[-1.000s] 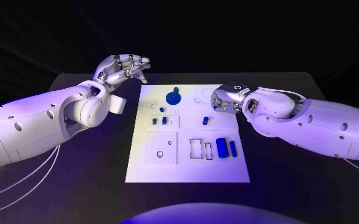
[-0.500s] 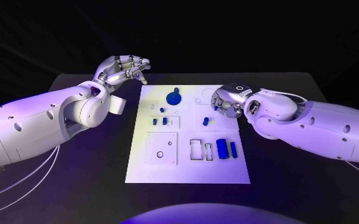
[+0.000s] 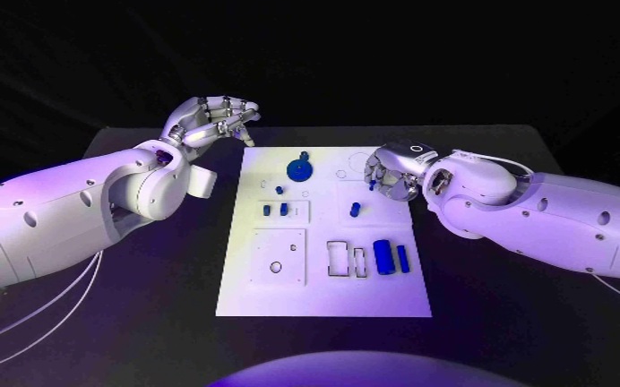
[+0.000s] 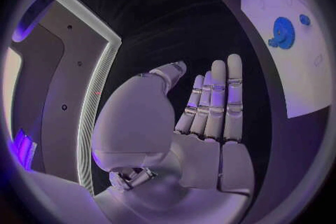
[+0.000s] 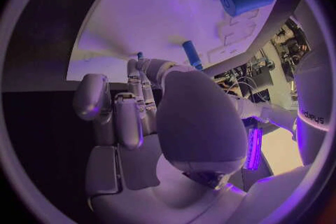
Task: Assemble the parts on the task board
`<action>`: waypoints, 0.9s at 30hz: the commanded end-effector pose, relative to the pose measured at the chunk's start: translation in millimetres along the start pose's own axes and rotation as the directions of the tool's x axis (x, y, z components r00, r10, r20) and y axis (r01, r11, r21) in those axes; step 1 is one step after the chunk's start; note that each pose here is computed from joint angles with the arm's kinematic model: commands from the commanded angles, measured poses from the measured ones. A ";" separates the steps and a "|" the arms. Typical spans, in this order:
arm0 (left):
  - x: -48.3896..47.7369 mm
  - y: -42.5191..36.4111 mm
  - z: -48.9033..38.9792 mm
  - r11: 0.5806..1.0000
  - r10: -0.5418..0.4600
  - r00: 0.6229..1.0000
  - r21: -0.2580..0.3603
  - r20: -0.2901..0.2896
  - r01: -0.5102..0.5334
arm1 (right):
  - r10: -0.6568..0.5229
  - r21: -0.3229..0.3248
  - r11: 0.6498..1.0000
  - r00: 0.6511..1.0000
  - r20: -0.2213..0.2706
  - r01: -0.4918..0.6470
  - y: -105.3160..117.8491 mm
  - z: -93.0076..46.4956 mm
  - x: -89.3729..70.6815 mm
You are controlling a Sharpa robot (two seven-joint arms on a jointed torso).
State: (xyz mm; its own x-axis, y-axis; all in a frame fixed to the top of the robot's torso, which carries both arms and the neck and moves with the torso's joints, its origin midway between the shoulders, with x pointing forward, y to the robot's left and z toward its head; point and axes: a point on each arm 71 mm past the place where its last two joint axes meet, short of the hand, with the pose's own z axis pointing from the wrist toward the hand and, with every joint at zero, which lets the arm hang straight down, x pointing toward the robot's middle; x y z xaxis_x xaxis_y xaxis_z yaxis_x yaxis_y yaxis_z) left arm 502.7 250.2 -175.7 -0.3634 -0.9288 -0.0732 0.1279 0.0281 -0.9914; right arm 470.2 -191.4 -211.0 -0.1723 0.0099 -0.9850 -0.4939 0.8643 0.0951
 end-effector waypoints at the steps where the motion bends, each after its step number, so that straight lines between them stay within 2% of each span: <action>1: 1.3 -0.5 0.3 1.000 -0.008 1.000 0.004 -0.019 0.008 | 0.025 0.004 1.000 1.000 0.008 -0.025 0.7 -0.3 -2.9; 7: 0.2 -0.1 0.2 1.000 -0.008 1.000 0.002 -0.018 0.008 | 0.063 0.008 0.998 0.998 0.008 -0.063 2.4 -3.6 -11.3; 13: -0.6 0.3 0.5 1.000 -0.007 1.000 0.000 -0.018 0.007 | 0.088 -0.017 0.996 0.996 0.030 -0.087 11.4 -7.9 -24.9; 19: 0.3 0.4 1.3 1.000 -0.005 1.000 0.004 -0.025 0.005 | 0.112 -0.089 0.990 0.992 0.050 -0.107 35.8 -9.6 -32.6; 27: 0.3 1.5 2.7 1.000 -0.002 0.999 0.001 -0.032 0.002 | 0.132 -0.207 0.971 0.991 0.035 -0.122 78.9 -6.4 -31.2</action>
State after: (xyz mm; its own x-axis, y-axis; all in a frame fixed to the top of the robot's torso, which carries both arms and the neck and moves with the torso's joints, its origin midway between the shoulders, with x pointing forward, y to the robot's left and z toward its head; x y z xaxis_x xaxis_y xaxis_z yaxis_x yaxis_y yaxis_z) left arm 505.7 251.9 -177.4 -0.3674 -0.9270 -0.0750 0.1226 0.0316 -0.9920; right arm 434.1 -131.0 -172.2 -0.2061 0.1359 -0.9690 -0.6162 0.7512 0.2364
